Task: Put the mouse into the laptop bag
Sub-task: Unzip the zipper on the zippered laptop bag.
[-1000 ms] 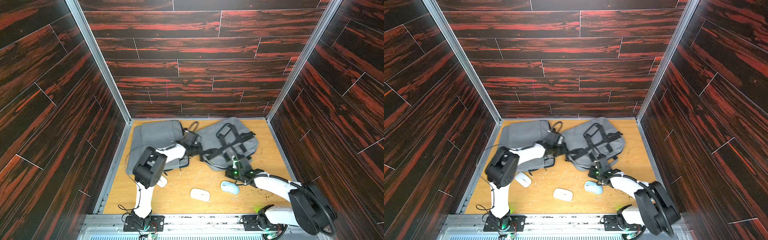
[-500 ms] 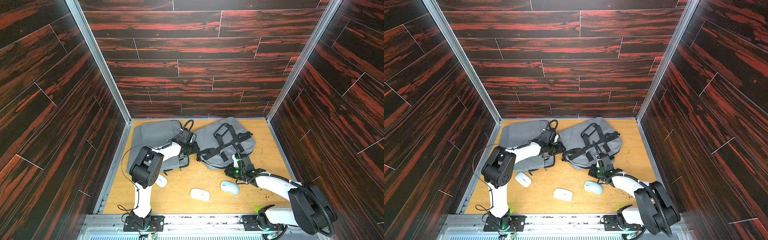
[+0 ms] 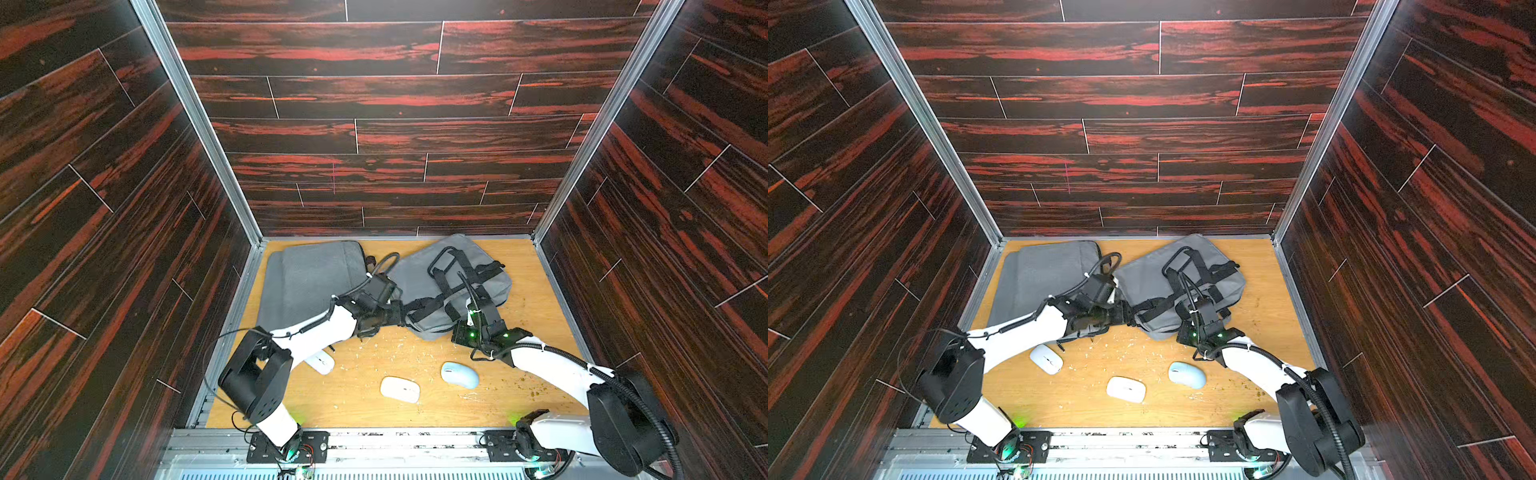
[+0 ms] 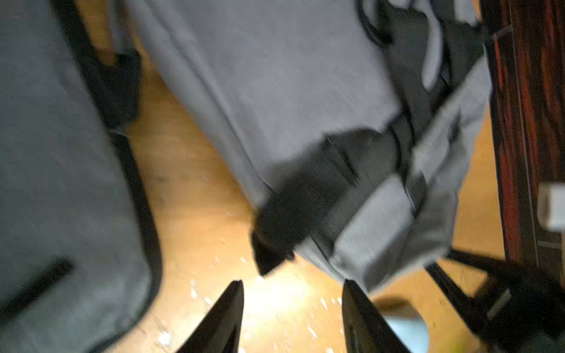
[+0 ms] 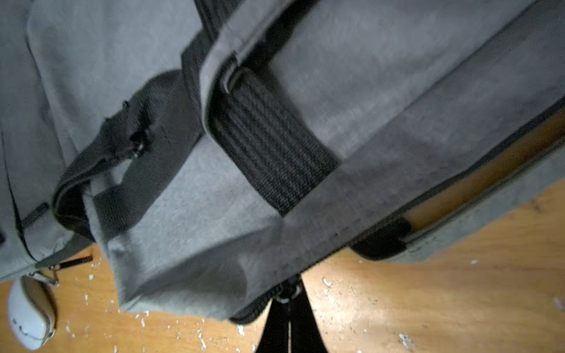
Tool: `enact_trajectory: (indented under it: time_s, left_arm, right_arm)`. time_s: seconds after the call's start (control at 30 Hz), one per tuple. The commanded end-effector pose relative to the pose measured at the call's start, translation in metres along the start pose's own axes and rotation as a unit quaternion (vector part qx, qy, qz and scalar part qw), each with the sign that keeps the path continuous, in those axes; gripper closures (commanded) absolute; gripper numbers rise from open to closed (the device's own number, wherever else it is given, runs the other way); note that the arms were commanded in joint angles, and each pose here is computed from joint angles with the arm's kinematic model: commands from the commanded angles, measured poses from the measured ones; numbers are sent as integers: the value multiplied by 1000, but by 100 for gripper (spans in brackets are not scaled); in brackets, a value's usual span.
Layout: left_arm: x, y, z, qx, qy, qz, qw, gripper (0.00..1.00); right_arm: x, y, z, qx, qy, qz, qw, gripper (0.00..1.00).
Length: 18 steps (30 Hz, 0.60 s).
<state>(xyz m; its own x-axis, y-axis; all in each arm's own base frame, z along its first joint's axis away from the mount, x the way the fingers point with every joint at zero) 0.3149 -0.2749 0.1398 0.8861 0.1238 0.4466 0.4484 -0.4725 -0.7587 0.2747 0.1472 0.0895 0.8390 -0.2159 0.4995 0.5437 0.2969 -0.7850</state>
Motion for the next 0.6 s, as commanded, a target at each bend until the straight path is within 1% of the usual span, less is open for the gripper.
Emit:
enact_trajectory:
  time_s: [0.0,0.07,0.27,0.33,0.47,0.5,0.53,0.57]
  left_arm:
    - [-10,-5,5,40,15,3,999,44]
    - [-13,-5,-1,51,27,0,998,44]
    - [-18,-8,-37,35,58,-16,998,41]
    - [-20,-4,-45,30,59,-19,998,40]
    - [-24,10,-60,21,57,-10,998,38]
    - [-25,14,-64,18,59,-5,998,37]
    - [-27,17,-66,21,62,-1,998,30]
    - [-31,24,-65,30,67,10,997,29]
  right_arm:
    - [14,-11,3,-5,2,-32,999,100]
    - [12,-13,0,-11,3,-32,999,100]
    - [9,-18,-5,-22,-8,-29,999,100]
    - [7,-18,-5,-19,-9,-24,999,100]
    - [4,-16,-2,-8,-8,-17,1000,100]
    - [4,-15,-2,-8,-8,-16,1000,100]
    - [3,-15,-2,-7,-8,-15,1000,100]
    - [2,-14,-2,-5,-8,-13,1000,100]
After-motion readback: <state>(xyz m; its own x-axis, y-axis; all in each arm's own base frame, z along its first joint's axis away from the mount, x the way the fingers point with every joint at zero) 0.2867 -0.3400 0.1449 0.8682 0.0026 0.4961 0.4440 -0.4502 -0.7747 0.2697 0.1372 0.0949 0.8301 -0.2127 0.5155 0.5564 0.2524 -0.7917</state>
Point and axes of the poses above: each gripper's point midway between its finger pads, its own y axis out along the fingers, its own z axis along the line the jaws close on, x = y × z, the point moved 3 cm from there along -y, back along the fingers, and after that the axes turned 1 degree about -y, right-handed, at the moved point
